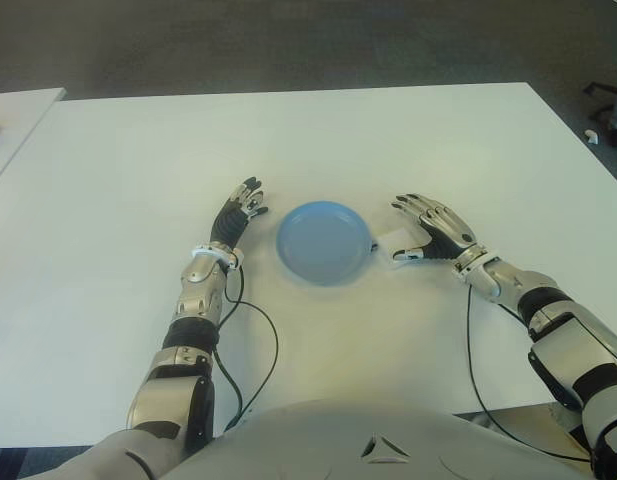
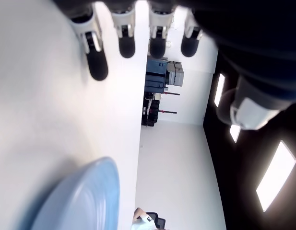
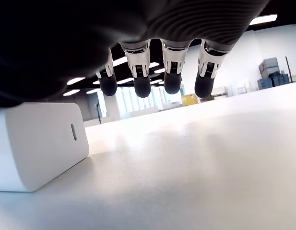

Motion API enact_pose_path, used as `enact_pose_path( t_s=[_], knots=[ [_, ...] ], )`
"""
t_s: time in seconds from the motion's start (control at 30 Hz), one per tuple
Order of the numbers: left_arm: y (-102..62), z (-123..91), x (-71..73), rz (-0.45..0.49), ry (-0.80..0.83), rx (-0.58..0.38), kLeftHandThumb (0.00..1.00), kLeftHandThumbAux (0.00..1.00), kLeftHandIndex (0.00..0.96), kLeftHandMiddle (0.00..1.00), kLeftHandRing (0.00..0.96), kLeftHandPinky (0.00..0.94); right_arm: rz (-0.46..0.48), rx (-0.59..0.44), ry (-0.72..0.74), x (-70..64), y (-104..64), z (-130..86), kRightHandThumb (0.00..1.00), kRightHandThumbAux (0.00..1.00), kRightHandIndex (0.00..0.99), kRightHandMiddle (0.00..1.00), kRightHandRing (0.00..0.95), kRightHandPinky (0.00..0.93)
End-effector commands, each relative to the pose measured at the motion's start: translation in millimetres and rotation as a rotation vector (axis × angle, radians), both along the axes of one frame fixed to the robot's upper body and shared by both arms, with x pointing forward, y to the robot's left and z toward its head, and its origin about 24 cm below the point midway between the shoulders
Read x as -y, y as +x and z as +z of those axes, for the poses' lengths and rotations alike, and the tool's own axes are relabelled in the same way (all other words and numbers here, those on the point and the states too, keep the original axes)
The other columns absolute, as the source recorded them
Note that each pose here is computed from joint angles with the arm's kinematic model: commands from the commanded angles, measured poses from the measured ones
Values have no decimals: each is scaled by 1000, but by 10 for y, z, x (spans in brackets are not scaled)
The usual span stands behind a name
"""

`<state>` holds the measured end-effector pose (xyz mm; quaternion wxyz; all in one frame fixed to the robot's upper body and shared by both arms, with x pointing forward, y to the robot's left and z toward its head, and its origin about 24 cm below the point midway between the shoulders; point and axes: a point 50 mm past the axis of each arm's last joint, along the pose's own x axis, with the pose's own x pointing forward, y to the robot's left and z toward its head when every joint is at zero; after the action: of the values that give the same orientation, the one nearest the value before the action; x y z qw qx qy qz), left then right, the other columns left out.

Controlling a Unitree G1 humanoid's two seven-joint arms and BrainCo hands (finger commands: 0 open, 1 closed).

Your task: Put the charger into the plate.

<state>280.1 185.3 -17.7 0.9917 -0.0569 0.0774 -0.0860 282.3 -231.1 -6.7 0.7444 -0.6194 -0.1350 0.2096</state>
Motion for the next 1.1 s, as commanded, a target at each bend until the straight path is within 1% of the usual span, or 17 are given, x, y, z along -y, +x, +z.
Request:
enact_pose_path(
  t_s=[0.03, 0.33, 0.57, 0.77, 0.87, 1.1],
  knots=[
    [-89, -128, -15, -13, 14, -70, 0, 501, 24, 50, 25, 0, -22, -133, -74, 46, -155, -226, 283, 275, 0, 0, 0, 0],
    [-86, -122, -22, -17, 16, -65, 0, 494, 21, 47, 19, 0, -55, -151, -66, 71, -123, -210, 276, 274, 0, 0, 0, 0],
    [-94, -119, -30, -23, 12, -61, 0, 504, 21, 45, 22, 2, -95, -171, -75, 122, -89, -194, 236, 286, 0, 0, 0, 0],
    [-100, -117, -36, -26, 17, -58, 0, 500, 23, 38, 17, 0, -144, -188, -88, 199, -64, -175, 222, 270, 0, 0, 0, 0],
    [-102, -116, -41, -26, 15, -58, 0, 503, 23, 40, 19, 0, -175, -189, -104, 274, -57, -155, 215, 267, 0, 0, 0, 0],
    [-103, -116, -51, -27, 10, -57, 0, 512, 24, 40, 19, 0, -209, -169, -109, 327, -59, -145, 218, 246, 0, 0, 0, 0]
  ],
)
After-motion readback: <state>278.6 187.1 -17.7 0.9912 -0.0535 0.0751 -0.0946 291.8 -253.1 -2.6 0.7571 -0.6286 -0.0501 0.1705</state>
